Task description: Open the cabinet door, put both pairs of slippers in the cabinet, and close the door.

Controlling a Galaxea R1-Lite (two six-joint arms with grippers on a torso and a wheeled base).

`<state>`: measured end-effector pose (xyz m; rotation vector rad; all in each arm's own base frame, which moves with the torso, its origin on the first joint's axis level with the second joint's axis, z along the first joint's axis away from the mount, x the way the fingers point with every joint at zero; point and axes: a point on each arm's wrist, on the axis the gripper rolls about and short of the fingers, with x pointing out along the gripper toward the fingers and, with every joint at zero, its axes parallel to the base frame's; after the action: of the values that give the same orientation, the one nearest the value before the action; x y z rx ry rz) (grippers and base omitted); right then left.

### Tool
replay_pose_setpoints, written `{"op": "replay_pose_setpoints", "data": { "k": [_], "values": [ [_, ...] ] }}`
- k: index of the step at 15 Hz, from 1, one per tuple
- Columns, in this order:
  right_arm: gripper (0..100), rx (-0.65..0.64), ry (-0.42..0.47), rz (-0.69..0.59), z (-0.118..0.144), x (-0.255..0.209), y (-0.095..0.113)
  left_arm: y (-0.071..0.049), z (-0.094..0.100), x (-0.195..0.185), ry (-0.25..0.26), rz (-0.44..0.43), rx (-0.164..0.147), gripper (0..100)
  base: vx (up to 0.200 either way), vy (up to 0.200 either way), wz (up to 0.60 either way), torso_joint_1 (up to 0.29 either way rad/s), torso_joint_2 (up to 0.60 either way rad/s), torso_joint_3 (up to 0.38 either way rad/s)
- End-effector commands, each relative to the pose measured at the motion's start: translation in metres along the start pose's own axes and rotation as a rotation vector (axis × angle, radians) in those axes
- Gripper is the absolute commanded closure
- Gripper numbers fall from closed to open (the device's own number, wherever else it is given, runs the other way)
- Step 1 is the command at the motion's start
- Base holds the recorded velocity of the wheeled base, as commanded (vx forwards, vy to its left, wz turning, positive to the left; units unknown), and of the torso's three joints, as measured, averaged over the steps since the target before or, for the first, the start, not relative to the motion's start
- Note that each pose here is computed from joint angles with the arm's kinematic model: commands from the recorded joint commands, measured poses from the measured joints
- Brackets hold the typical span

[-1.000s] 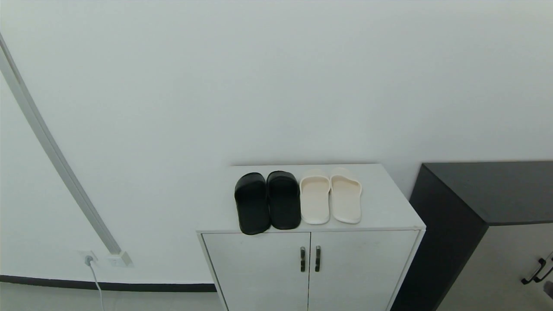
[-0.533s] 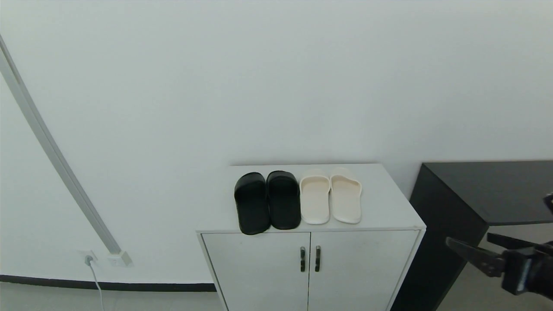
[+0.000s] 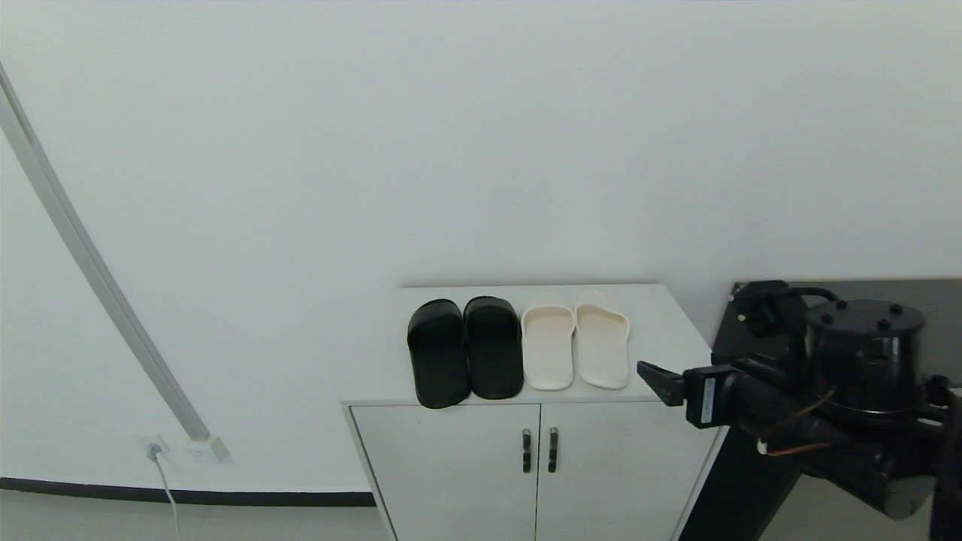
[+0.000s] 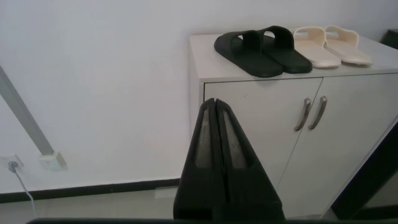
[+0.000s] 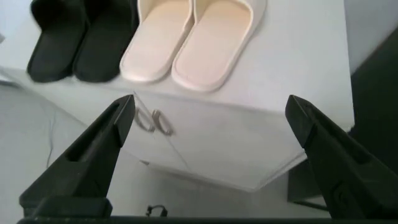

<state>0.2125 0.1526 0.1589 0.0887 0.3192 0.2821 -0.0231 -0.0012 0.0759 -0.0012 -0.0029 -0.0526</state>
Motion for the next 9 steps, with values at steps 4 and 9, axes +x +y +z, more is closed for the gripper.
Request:
{"op": "replay_pose_setpoints", "data": {
  "k": [4, 9],
  "values": [
    [0, 0.012, -0.027, -0.080, 0.004, 0.077, 0.041, 0.000, 0.000, 0.000, 0.001, 0.000, 0.000, 100, 0.000, 0.000, 0.00, 0.000, 0.00, 0.000],
    [0, 0.024, -0.056, -0.136, 0.000, 0.147, 0.055, 0.000, 0.000, 0.000, 0.001, 0.000, -0.002, 100, 0.000, 0.000, 0.00, 0.000, 0.00, 0.000]
  ]
}}
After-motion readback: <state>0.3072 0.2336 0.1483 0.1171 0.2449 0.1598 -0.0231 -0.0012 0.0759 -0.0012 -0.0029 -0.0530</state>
